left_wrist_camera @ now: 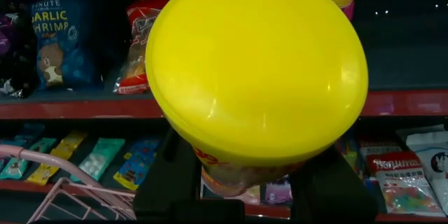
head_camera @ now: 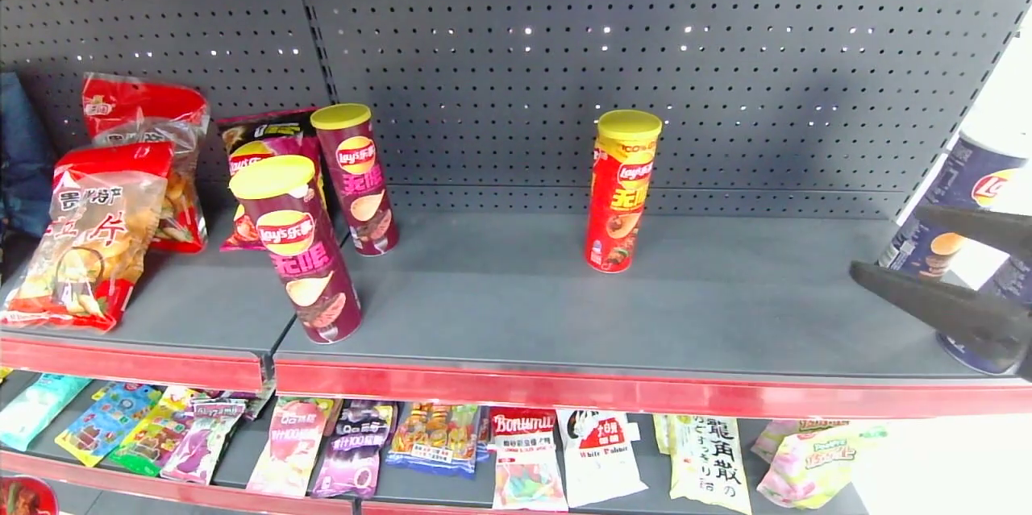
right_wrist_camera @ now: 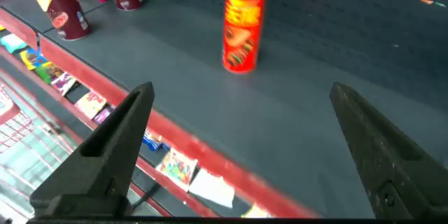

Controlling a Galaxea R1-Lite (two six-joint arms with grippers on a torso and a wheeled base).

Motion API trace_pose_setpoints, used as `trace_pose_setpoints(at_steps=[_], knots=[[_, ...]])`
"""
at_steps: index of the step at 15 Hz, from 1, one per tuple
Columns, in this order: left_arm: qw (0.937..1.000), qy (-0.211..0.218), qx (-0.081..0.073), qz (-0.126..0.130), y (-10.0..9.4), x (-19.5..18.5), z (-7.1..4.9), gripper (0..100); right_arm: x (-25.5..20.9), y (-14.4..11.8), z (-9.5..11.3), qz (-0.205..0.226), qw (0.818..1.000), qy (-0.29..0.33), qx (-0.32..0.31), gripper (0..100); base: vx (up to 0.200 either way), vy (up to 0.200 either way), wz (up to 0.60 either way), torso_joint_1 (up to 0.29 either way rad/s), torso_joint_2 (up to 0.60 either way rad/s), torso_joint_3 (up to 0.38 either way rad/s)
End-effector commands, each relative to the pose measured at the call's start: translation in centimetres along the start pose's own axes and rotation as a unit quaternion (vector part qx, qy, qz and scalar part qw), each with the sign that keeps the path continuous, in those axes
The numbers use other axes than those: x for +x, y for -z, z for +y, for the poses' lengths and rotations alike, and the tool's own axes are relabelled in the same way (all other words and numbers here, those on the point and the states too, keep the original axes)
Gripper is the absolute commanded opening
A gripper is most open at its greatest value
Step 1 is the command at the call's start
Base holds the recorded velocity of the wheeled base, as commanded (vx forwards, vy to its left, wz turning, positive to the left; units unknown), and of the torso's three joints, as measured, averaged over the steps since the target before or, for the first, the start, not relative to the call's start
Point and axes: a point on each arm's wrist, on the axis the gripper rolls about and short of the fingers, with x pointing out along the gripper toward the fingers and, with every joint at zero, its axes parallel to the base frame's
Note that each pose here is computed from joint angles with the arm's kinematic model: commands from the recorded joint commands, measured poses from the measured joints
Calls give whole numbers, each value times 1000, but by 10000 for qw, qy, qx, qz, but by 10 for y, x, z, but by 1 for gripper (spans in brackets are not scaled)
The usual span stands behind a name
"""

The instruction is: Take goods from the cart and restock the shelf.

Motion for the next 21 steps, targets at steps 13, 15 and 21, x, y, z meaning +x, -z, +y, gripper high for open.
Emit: trace_pose_setpoints(at_steps=[13, 15, 21], knots=[[9998, -96, 190, 39, -3, 1, 0, 0, 190, 20, -8, 541, 9969, -227, 524, 100, 0, 0, 0, 0, 0, 0], [9998, -107, 187, 26, -4, 1, 1, 0, 199, 19, -10, 507, 9973, -79, 518, 100, 0, 0, 0, 0, 0, 0], [9998, -112, 183, 4, -5, 0, 1, 0, 214, 19, -15, 441, 9976, -28, 533, 100, 0, 0, 0, 0, 0, 0]])
